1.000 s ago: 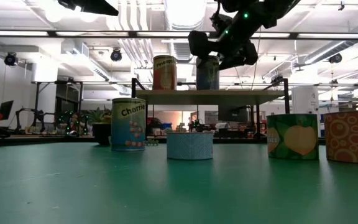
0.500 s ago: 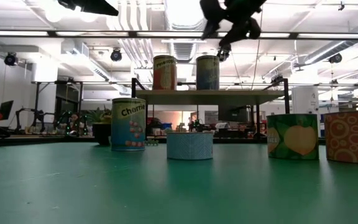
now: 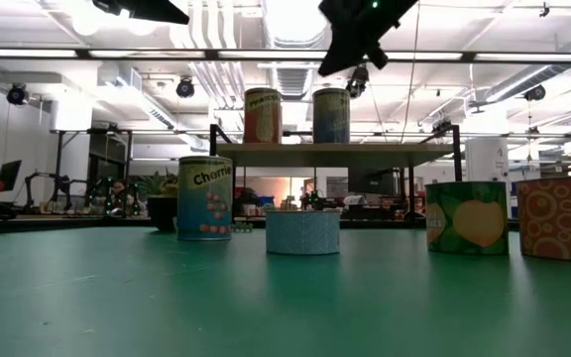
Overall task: Pick and place cans onto a shelf
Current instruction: Put the canned peas on the shelf
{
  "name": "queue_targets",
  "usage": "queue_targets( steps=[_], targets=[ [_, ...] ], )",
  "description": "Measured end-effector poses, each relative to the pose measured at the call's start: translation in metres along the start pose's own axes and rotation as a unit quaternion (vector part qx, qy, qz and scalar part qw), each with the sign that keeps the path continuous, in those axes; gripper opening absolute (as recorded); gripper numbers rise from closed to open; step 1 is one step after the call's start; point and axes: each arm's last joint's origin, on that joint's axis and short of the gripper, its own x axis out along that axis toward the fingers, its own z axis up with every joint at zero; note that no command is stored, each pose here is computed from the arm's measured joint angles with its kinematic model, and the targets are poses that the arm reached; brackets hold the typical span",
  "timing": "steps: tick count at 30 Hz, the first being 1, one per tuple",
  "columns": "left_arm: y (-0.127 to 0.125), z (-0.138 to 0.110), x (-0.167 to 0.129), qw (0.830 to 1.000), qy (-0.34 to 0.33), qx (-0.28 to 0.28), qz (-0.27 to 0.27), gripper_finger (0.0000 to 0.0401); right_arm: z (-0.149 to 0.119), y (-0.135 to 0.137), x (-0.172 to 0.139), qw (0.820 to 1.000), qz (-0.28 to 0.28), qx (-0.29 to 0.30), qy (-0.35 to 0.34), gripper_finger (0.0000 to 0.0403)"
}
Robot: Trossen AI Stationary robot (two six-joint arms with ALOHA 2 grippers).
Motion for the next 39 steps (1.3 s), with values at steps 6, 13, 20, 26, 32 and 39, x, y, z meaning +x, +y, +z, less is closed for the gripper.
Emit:
queue_targets(
  steps=[6, 13, 20, 26, 32, 39],
  targets=[
    [0.000, 0.000, 0.000, 1.000, 0.000, 0.002, 0.000, 0.0000, -0.002, -0.011, 0.023, 0.998, -0.027, -0.023, 0.049, 0.0009],
    [0.000, 0.000, 0.000, 1.000, 0.000, 0.003, 0.000, 0.0000, -0.005, -0.019, 0.034, 0.992, -0.107, 0.008, 0.065, 0.0009],
    [0.000, 0.000, 0.000, 1.000, 0.001, 0.003, 0.000, 0.0000, -0.004, -0.019, 0.028, 0.981, -0.155, 0.105, 0.045, 0.0009],
    [0.000, -0.001, 0.000, 1.000, 0.003, 0.006, -0.001, 0.0000, 0.006, -0.024, 0.001, 0.981, -0.154, 0.112, 0.031, 0.0009],
    [0.000, -0.001, 0.000, 1.000, 0.003, 0.006, -0.001, 0.0000, -0.007, -0.037, -0.021, 0.972, -0.180, 0.093, 0.118, 0.0009],
    [0.000, -0.001, 0.000, 1.000, 0.003, 0.006, -0.001, 0.0000, -0.036, -0.034, -0.013, 0.966, -0.129, 0.081, 0.211, 0.0009]
  ],
)
